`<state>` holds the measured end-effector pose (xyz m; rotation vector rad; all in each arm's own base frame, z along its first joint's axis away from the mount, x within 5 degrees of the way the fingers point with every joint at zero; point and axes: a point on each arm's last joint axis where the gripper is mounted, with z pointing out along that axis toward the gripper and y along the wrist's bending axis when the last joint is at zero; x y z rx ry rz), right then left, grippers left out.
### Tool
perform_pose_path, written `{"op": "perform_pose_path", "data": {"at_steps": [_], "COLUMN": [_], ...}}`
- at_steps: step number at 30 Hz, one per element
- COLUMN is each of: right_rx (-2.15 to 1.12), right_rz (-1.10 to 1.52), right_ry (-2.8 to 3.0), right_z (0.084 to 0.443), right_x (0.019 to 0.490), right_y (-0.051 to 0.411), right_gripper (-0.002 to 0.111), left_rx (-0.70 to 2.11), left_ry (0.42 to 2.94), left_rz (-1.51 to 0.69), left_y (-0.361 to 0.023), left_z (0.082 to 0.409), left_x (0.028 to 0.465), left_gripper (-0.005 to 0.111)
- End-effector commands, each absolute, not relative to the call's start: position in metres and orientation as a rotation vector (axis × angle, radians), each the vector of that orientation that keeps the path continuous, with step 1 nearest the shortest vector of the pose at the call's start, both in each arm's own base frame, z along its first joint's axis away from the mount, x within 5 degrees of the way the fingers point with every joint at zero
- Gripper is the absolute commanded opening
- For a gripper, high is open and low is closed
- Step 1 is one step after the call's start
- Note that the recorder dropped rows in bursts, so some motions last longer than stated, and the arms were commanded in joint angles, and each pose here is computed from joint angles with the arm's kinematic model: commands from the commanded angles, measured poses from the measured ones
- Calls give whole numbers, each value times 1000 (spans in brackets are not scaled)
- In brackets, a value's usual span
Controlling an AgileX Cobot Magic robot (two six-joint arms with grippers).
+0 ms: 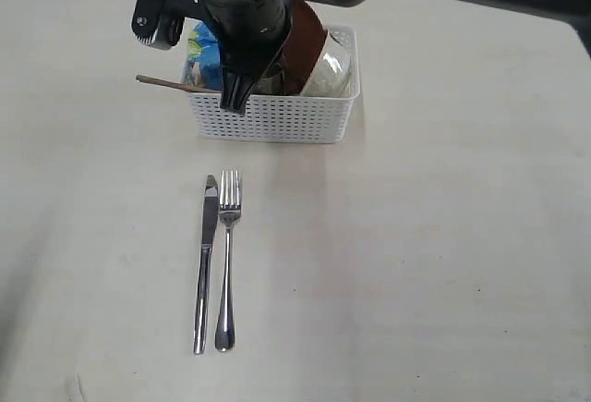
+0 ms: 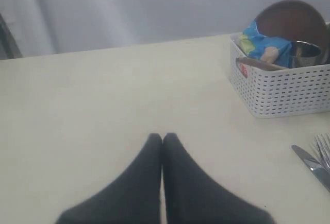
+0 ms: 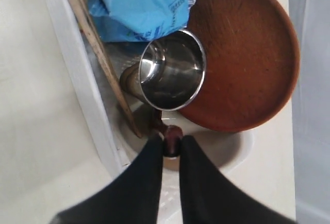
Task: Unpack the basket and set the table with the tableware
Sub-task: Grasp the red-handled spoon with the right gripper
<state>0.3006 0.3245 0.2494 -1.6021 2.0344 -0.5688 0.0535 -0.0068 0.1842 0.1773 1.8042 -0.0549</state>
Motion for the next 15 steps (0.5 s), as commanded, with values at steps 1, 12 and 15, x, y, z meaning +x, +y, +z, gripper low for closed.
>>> {"op": "perform_pose_path", "data": {"at_steps": [1, 12, 15], "right_rx": [-1561, -1519, -1487], "right_rz": [-606, -599, -608], "right_ry": [2009, 1982, 1961], "right_z": [265, 281, 290], "right_x": [301, 299, 299], "right_y": [318, 314, 312], "right_gripper": [0, 0, 0], "left_rx": [172, 172, 172], "left_ry": [1795, 1795, 1795], "left_rz": [-56, -56, -56], "left_y": [-7, -7, -7], "left_z": [184, 184, 184], "left_x": [54, 54, 54], "left_gripper": [0, 0, 0]}}
